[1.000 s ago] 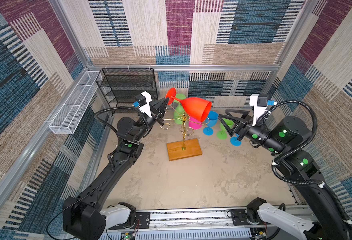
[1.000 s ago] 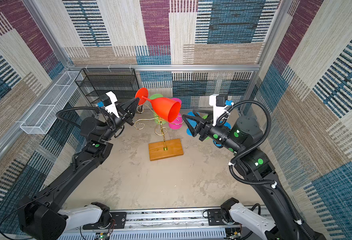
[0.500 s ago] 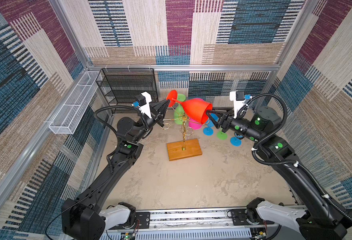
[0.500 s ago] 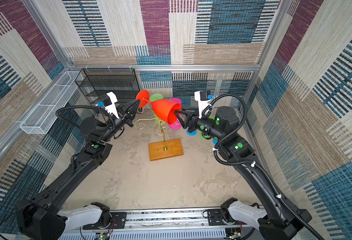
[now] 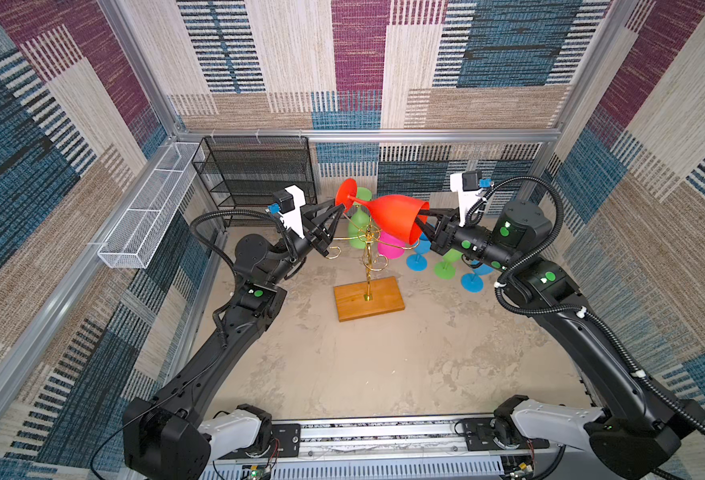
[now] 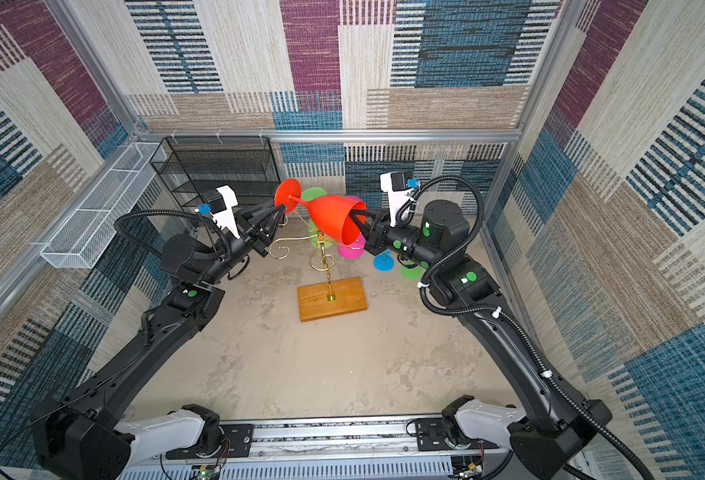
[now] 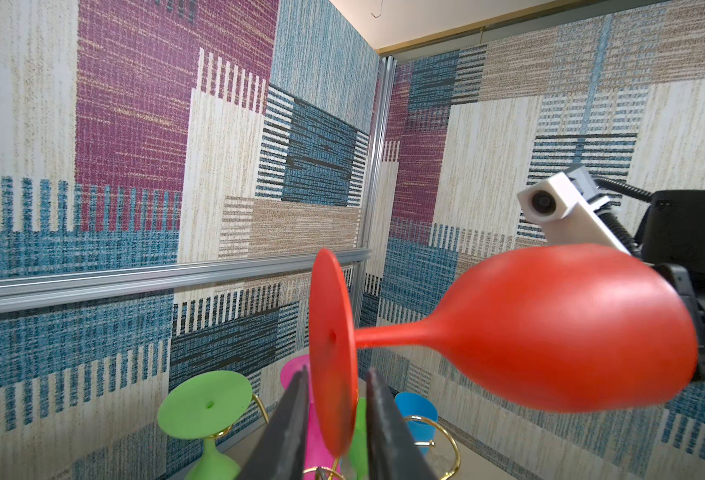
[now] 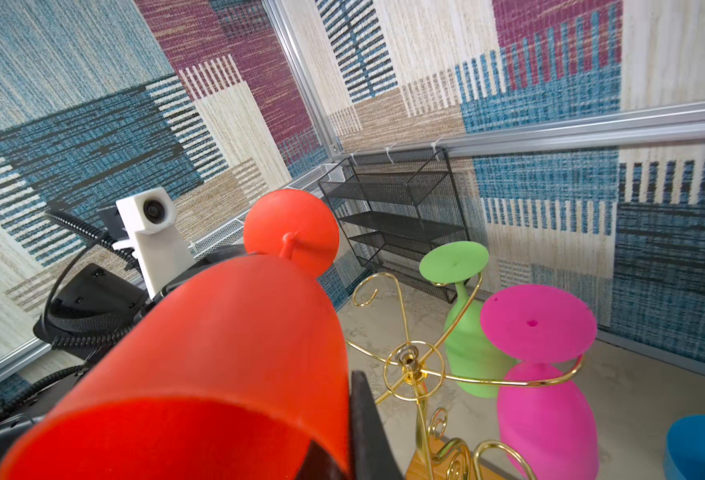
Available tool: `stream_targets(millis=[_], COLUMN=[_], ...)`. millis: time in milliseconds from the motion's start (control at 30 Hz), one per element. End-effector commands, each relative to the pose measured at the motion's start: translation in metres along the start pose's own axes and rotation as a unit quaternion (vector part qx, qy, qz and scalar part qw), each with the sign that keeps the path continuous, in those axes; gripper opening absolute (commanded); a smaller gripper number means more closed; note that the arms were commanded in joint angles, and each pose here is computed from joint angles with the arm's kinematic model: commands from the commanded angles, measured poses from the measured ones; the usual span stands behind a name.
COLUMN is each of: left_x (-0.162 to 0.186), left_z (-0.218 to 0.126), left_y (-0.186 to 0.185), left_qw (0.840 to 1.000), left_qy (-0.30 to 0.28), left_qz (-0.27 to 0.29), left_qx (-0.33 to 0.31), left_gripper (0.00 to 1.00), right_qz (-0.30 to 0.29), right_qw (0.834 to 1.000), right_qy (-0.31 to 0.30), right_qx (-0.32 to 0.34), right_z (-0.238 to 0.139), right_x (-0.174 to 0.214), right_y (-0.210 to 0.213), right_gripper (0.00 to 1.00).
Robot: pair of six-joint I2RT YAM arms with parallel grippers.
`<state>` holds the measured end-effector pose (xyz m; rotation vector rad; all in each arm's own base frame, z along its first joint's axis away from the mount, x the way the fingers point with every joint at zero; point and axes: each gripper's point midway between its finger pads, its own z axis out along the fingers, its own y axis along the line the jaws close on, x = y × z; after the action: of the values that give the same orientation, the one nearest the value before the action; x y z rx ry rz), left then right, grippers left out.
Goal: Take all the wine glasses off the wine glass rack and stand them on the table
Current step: 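Open the left gripper off the foot while the right gripper pulls the red glass away, then carry the red glass toward the standing glasses while the left arm withdraws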
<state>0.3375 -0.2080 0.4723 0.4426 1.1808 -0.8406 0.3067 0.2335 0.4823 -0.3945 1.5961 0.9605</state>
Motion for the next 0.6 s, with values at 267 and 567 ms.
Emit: stream_targets(millis=[267, 567], left_x=[-0.022, -0.020], left_z=[-0.044, -0.097], left_y=[0.039, 0.096], left_qw=[0.991, 0.973], left_qy=[0.007, 0.018], left_qz=[0.028, 0.013], left_qx=[-0.133, -0.228], left_gripper=[0.54, 0.61], right_qz=[-0.030, -0.041], right_qw=[0.966, 0.895], right_qy=[-0.023, 0.051], right_qx=[0.257, 0.441], right_z=[-0.094, -0.170], right_x=[-0.048, -0.028], right_y=[-0.078, -0.115], right_gripper=[0.00, 0.00])
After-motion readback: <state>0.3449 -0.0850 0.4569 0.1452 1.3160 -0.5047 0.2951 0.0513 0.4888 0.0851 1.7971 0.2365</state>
